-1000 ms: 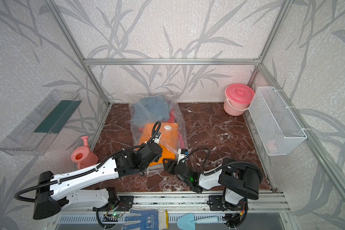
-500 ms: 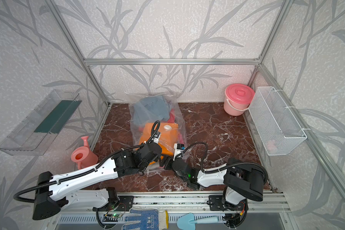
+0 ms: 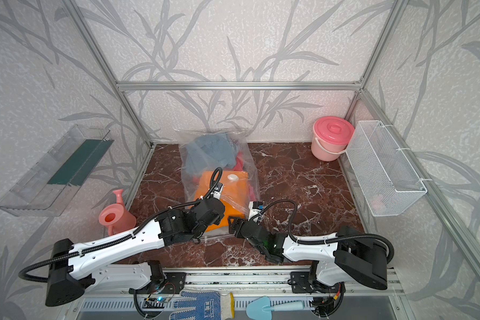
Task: Take the trousers out of the vacuum bag
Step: Take out the trousers from the vacuum bag.
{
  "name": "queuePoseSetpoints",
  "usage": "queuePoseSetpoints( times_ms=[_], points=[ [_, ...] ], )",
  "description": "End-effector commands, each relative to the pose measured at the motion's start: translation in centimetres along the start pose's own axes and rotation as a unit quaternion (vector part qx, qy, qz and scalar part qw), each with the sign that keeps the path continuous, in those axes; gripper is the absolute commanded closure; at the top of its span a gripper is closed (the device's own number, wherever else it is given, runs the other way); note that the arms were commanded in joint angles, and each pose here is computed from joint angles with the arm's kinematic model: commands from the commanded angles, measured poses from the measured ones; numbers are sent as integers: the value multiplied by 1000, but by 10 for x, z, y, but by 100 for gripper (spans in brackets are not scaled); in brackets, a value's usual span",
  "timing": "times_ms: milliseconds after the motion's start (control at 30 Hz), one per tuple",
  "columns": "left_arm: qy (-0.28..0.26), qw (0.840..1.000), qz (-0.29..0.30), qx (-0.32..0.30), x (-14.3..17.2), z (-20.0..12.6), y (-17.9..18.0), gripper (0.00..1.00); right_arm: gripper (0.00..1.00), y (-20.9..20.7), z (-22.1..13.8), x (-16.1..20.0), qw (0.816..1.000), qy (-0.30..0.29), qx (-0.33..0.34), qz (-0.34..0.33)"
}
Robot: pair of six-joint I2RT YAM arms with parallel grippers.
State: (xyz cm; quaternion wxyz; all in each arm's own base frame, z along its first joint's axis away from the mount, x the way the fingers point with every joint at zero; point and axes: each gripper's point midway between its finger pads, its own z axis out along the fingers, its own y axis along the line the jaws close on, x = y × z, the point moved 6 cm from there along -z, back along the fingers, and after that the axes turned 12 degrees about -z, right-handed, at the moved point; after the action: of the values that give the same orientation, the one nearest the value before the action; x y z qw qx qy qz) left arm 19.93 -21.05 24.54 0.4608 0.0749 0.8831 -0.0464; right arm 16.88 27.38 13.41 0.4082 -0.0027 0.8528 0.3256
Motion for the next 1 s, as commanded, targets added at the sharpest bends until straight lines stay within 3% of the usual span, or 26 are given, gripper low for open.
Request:
queuePoseSetpoints(
  times_ms=[0,500,967],
  points=[
    [-10,1000,-14,-3,-3,-3,5,100,16,-5,-4,-5,1000,-14,10,13],
    [-11,1000,-21,-2,-4,-4,7,100,16,11,9,-9,999,-30,-27,4],
    [-10,1000,-25,-3,-4,-3,8,100,15,39,9,-41,996,-50,-74,-25]
  ],
)
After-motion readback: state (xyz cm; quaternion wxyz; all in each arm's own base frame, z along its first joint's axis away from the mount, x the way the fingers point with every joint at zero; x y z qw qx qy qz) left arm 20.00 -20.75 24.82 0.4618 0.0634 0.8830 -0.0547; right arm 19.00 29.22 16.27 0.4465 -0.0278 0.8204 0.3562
